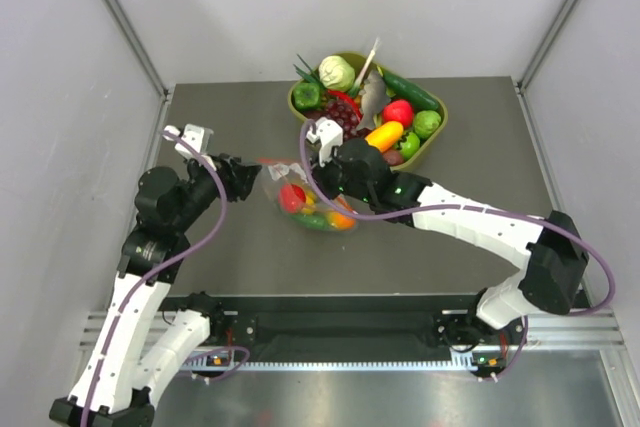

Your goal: Open the zip-top bag and remove the fake food

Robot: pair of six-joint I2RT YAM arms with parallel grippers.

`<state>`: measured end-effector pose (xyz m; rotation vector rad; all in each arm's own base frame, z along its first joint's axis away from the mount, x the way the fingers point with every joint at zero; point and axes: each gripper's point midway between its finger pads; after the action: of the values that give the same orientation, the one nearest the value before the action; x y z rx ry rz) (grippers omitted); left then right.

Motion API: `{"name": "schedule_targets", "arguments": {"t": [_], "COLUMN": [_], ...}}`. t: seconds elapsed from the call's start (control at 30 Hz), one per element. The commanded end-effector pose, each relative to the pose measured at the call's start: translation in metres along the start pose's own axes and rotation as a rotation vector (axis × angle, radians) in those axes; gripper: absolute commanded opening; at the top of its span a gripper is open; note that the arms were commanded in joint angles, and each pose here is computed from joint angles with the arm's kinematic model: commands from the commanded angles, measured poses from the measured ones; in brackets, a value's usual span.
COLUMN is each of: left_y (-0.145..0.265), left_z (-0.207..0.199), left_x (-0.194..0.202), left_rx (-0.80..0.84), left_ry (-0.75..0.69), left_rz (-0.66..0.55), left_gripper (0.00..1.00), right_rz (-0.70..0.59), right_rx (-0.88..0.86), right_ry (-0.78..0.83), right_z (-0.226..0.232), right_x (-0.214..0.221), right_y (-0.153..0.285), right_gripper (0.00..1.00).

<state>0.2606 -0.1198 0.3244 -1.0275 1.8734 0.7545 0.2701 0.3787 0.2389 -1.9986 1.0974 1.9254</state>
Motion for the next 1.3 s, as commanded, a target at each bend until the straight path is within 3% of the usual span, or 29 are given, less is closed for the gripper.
{"name": "schedule_targets", "arguments": {"t": [0.0,0.17,0.47,0.87,1.27], "left_y": [0.005,-0.004,-0.021,-0.038,-0.051], "left_z": [-0.018,-0.026,-0.024,-0.016,0.000], "left_x": [0.005,0.041,0.062,0.077,0.099], "left_rx": [0.052,0.128,0.164,0.140,0.051], "left_ry": [0.170,0.348,0.449,0.472,0.452], "left_rz": [0.031,0.133,0.174,0.209,0.270], "left_gripper": [0.57,0.57,0.58,0.67,0.62], "right_rz": [-0.074,-0.064,-0.045,-0.023,-0.031], "right_rx": [0.046,0.062,0.059,0.043,0.040], "right_ry": [-0.050,-0.076,-0.083,-0.071,-0.060], "right_z": [-0.006,-0.007,-0.001,0.010,0.013], "right_x": [-0.034,-0.028,-0.017,-0.006,-0.003], "right_y": [0.000,-0.004,-0.008,-0.013,-0.010], "right_gripper": [0.00,0.00,0.00,0.00,0.00]}}
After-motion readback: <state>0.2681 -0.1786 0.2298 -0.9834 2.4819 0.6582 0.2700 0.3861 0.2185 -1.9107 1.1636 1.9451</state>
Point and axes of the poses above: each gripper's point midway between its finger pads, its own y axis back along the fingers, its own z axis along the line the jaws close on, x = y × z, and after that the axes turned 15 degrees about y, right-handed
